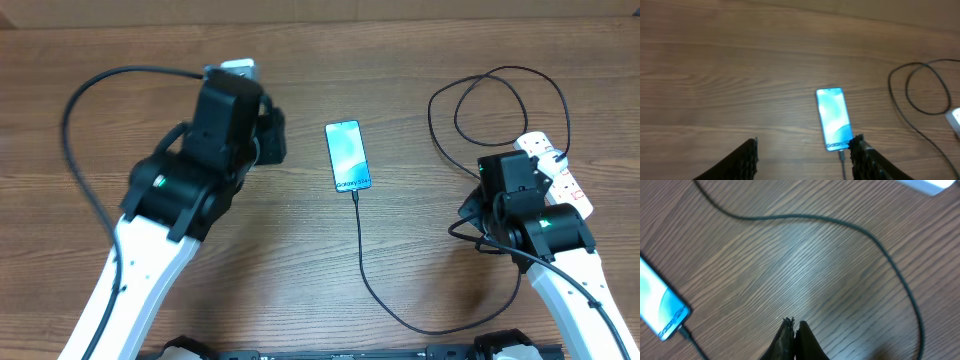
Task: Plug charger to phone and switch on socket
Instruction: 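Release the phone and lift the left gripper away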
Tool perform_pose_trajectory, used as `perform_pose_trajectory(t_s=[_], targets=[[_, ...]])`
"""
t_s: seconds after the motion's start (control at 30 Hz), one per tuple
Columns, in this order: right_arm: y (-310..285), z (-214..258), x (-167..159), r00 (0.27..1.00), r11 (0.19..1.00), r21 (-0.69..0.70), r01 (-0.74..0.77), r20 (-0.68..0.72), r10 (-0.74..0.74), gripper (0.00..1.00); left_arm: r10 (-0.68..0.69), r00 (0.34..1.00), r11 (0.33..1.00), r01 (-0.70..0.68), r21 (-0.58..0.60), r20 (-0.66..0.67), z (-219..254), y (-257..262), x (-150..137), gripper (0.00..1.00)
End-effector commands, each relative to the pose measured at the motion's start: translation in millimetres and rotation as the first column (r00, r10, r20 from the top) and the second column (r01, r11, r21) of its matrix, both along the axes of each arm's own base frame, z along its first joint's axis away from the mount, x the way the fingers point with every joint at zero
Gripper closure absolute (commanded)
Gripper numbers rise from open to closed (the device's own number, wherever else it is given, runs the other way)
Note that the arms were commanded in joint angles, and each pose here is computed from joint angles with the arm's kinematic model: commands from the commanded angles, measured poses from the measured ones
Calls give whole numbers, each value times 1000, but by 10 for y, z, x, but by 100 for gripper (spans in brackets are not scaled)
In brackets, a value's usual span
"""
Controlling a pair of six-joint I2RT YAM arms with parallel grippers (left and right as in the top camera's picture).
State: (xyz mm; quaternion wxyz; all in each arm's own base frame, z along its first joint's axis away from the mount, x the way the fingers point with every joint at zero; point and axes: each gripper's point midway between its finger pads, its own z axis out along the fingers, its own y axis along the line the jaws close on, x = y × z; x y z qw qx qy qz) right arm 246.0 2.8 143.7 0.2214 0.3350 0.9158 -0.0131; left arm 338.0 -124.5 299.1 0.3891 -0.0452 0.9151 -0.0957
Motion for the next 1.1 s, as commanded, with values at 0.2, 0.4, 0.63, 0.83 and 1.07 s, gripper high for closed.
perform_pose_trajectory(t_s=[0.2,0.4,0.63,0.83,1.07], targets=[[-345,152,40,993,990,-93,105,55,-101,96,125,991,983,-130,132,45,243,557,-444,0],[-457,151,22,988,984,-93,149,54,-144,96,136,989,971,-124,206,-48,60,665,-612,0],[-600,136,-42,979,974,-96,205,38,-202,96,139,980,961,-99,260,-142,-121,707,-714,0],[-820,131,-103,953,949,-81,304,39,-301,96,136,975,959,-85,271,-174,-208,671,-671,0],[-1042,143,-136,918,916,-57,396,59,-393,96,139,969,955,-76,288,-203,-299,646,-617,0]])
